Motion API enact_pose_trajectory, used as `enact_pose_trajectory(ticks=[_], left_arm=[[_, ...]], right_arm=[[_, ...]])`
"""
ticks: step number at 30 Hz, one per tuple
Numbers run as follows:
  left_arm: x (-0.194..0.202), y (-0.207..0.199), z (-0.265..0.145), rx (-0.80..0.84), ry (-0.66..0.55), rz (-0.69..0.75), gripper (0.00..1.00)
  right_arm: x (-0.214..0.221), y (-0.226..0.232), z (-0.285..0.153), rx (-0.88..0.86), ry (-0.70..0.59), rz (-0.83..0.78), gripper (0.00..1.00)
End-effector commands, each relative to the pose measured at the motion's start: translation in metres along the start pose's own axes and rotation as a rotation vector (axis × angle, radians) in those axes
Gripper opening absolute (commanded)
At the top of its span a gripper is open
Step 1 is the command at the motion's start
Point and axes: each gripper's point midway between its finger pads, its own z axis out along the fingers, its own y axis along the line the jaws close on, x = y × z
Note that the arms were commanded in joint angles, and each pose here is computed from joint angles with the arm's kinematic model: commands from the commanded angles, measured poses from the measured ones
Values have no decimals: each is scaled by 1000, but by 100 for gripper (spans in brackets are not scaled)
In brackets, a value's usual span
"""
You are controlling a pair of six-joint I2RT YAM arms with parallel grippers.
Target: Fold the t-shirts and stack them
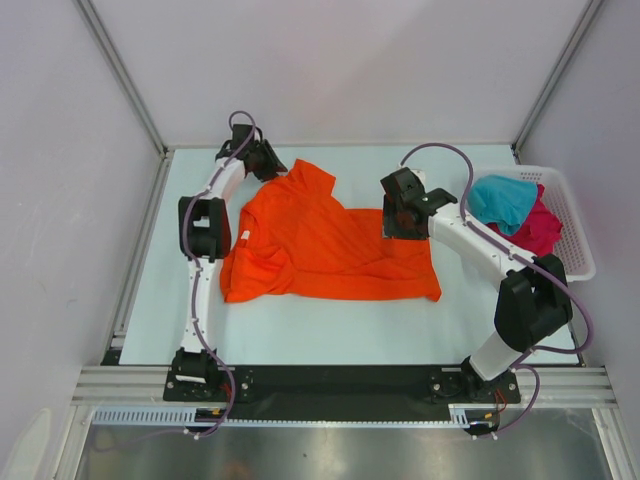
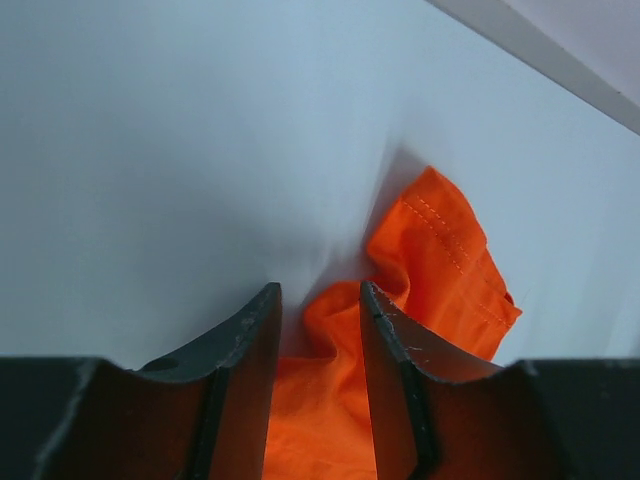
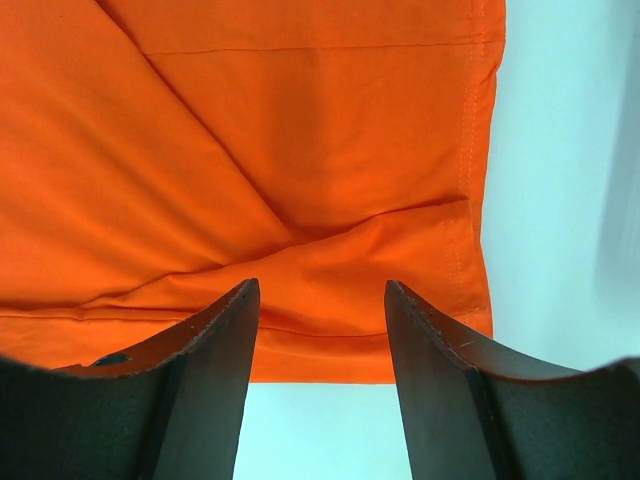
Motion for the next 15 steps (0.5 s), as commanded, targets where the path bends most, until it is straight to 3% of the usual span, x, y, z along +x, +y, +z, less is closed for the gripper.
enact_pose_trajectory(ticks=[1,15], left_arm=[[-2,-13,3,26,-13,15,42],[15,-35,13,112,21,-5,41]], right_arm=[[-11,3,-4,3,-23,-8,58],[-11,0,-2,23,-19,-13,58]])
